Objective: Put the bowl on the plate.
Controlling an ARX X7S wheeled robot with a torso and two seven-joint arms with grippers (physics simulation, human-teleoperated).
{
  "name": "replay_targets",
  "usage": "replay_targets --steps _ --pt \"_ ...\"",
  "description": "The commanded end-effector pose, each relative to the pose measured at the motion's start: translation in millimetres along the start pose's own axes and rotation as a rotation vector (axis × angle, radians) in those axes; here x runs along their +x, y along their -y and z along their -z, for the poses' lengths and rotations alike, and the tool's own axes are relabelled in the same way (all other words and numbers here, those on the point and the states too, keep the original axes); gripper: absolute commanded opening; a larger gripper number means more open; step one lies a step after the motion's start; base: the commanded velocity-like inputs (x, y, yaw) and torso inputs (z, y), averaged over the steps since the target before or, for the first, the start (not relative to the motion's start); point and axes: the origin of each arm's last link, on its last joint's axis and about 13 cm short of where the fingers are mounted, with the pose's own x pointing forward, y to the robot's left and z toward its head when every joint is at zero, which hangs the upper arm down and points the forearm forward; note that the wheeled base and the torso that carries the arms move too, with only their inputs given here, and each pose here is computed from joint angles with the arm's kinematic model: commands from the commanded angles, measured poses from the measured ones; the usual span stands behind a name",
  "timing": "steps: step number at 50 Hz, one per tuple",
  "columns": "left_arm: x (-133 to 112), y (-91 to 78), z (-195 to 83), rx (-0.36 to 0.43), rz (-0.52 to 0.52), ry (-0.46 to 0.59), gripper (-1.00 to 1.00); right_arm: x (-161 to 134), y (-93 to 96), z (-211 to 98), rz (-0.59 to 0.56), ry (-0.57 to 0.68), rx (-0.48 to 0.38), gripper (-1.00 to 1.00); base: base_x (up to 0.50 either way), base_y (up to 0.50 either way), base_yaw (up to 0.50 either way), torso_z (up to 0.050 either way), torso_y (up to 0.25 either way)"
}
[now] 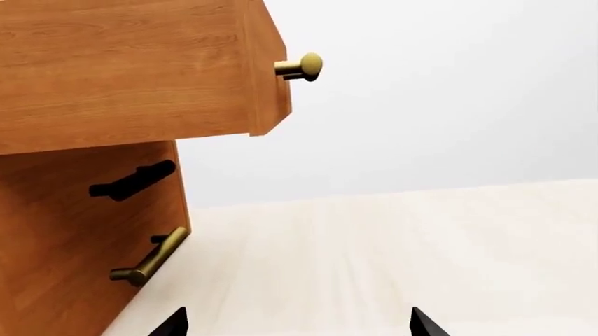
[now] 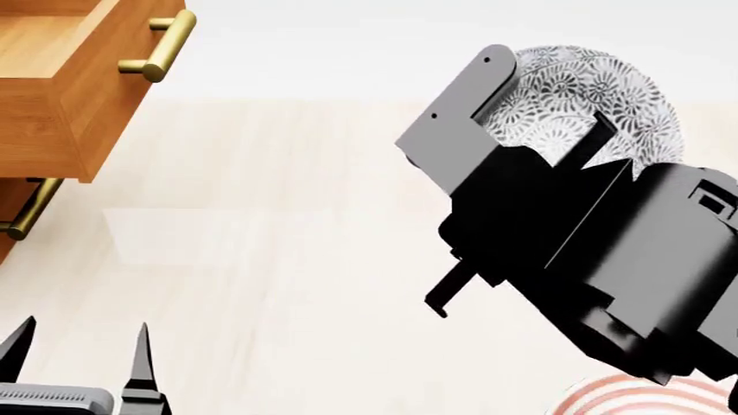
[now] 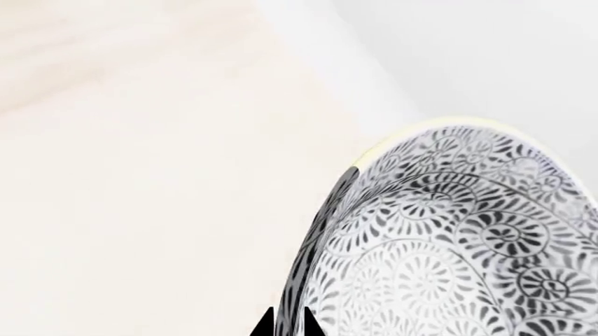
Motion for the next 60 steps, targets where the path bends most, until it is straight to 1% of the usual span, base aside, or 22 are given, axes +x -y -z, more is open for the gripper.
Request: replay_targets --steps 1,9,19,25,36,52,60 --pt "0 -0.3 0 0.003 0.000 0.001 1.00 -29 12.1 6 0.103 0.006 -0.008 -1.00 0.00 0.00 0.00 0.000 0.000" --pt "1 0.0 0 0.001 0.000 -0.002 1.00 -43 16.0 9 0.128 -0.012 -0.014 -1.00 0.00 0.00 0.00 0.000 0.000" --pt "1 -1.2 0 0.001 -0.001 -0.002 1.00 -59 12.7 18 0.128 -0.055 -0.019 -1.00 0.00 0.00 0.00 0.000 0.001" --pt "1 -0.2 1 0.000 0.001 -0.004 1.00 -65 8.9 26 0.122 -0.077 -0.019 -1.00 0.00 0.00 0.00 0.000 0.000" --pt "2 -0.9 3 -0.002 -0.002 -0.005 1.00 -83 -2.3 41 0.119 -0.091 -0.016 -1.00 0.00 0.00 0.00 0.000 0.001" --pt "2 -0.7 1 -0.004 0.001 -0.004 1.00 -103 -14.6 63 0.119 -0.134 0.027 -1.00 0.00 0.00 0.00 0.000 0.000" --pt "2 -0.3 2 -0.003 0.004 -0.005 1.00 -112 -20.8 71 0.119 -0.147 0.035 -1.00 0.00 0.00 0.00 0.000 0.001"
